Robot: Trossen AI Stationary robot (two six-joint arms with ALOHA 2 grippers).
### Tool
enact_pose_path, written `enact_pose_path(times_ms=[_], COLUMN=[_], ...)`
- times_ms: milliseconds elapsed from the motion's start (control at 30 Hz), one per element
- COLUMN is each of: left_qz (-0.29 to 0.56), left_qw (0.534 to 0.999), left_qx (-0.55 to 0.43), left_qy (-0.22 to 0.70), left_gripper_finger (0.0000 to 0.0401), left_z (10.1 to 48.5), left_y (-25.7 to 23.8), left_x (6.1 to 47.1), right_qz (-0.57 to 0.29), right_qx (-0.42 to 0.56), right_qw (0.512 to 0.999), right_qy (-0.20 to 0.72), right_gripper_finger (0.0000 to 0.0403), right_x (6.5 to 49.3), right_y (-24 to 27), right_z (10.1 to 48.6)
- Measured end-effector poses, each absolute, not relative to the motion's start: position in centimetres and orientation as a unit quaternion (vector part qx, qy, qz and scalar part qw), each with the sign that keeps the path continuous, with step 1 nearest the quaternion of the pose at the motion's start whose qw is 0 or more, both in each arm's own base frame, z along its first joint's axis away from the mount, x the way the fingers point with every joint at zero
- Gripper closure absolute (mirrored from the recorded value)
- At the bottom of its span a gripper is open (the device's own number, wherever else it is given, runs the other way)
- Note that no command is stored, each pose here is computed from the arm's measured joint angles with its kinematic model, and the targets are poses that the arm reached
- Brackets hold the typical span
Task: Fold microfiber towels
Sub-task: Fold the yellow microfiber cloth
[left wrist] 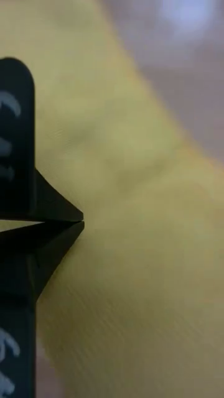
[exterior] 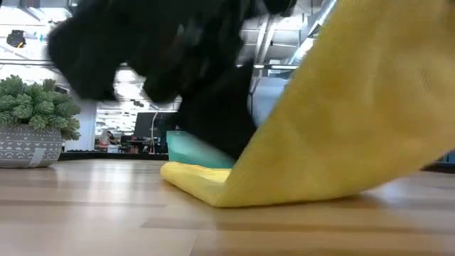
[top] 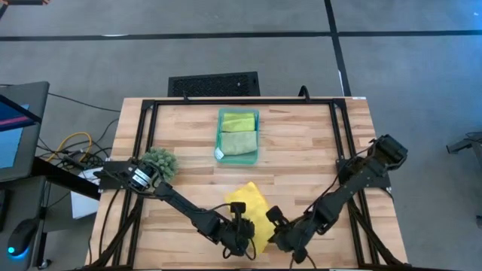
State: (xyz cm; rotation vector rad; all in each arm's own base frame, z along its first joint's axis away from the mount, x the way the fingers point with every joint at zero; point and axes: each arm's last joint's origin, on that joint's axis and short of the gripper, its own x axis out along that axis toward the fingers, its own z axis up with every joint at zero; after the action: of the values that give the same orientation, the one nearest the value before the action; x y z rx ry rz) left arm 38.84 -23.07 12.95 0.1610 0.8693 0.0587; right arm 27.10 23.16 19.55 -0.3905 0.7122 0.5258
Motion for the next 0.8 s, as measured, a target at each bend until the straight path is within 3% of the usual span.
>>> enact_pose_path(times_ms=[167, 400, 667, 800], left_qz=[0.085, 0.139, 0.257, 0.284], left_qw=[0.895, 0.872, 0.832, 0.820], left_qx=[0.126, 0.153, 0.153, 0.145], left_qy=[0.420, 0.444, 0.466, 0.475], left_gripper_finger=[0.0401, 0.0401, 0.0401, 0.0401], left_z=[16.3, 17.1, 13.4, 11.2], left_y=[-24.5, -26.6, -24.3, -23.2], left_x=[38.3, 34.7, 31.3, 30.0], right_qz=[0.229, 0.230, 0.208, 0.209], right_qx=[-0.173, -0.145, -0.137, -0.124], right_qw=[0.894, 0.890, 0.908, 0.906], right_qy=[0.344, 0.367, 0.338, 0.346], right_gripper_finger=[0.0397, 0.0392, 0.0395, 0.0395], right_x=[28.8, 31.8, 34.0, 35.3], right_y=[21.0, 16.9, 13.0, 11.3], right_z=[19.7, 18.6, 19.2, 17.5])
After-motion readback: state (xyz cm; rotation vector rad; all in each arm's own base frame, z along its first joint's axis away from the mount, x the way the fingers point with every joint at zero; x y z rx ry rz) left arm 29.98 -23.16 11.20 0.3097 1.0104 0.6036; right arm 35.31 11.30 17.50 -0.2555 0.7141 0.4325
